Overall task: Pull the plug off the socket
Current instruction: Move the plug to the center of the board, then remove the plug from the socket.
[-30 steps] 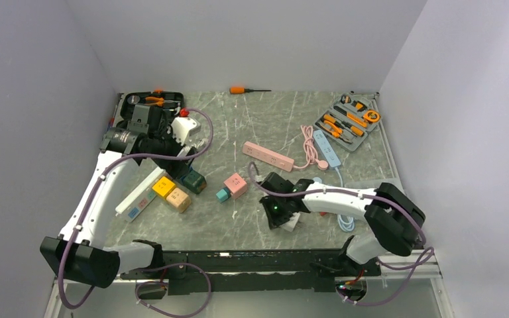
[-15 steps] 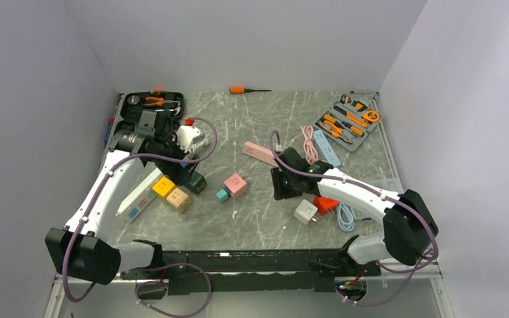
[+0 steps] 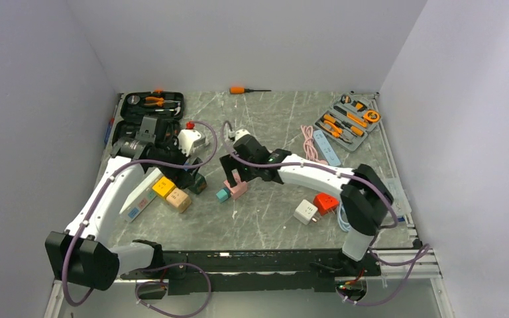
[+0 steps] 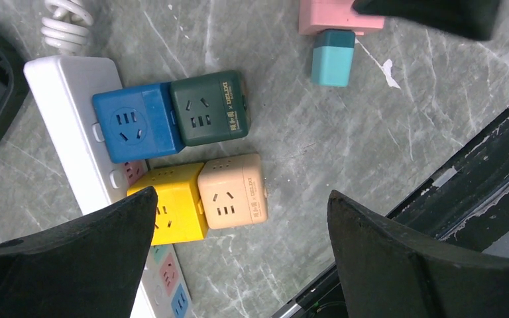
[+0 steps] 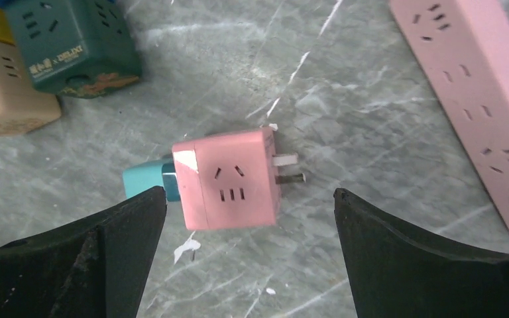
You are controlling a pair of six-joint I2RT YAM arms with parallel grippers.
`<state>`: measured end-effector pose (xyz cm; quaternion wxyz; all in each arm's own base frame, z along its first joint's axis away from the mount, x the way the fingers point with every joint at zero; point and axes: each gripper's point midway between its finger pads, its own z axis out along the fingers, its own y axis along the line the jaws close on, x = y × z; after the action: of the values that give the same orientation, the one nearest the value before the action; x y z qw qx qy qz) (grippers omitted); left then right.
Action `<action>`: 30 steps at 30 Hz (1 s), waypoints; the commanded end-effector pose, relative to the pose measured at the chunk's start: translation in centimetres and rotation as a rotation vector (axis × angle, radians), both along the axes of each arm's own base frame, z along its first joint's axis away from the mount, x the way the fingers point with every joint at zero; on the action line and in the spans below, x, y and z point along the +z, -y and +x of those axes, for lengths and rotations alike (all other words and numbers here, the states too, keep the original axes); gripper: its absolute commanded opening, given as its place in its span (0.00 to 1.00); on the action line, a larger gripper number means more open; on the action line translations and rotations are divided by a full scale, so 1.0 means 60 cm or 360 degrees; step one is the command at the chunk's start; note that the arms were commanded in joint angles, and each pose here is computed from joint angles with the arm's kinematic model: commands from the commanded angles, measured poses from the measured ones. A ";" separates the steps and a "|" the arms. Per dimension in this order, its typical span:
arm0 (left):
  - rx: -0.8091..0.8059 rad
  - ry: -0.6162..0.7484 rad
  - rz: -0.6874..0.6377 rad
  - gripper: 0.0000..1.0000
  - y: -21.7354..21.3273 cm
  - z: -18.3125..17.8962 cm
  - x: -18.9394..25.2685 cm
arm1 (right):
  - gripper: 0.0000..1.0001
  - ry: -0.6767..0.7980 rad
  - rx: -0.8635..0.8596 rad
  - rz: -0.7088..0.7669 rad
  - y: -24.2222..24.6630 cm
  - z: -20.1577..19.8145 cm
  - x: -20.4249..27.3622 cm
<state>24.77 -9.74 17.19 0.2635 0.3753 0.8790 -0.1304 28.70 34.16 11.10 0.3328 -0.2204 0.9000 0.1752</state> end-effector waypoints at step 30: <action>-0.0204 0.0431 -0.0201 0.99 0.040 0.001 0.054 | 0.25 -0.0011 -0.0065 0.0014 -0.050 0.037 -0.072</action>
<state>24.03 -10.36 18.66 0.3451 0.3932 0.8415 -0.1346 30.15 37.79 4.89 0.3231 -0.2238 0.9059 0.1577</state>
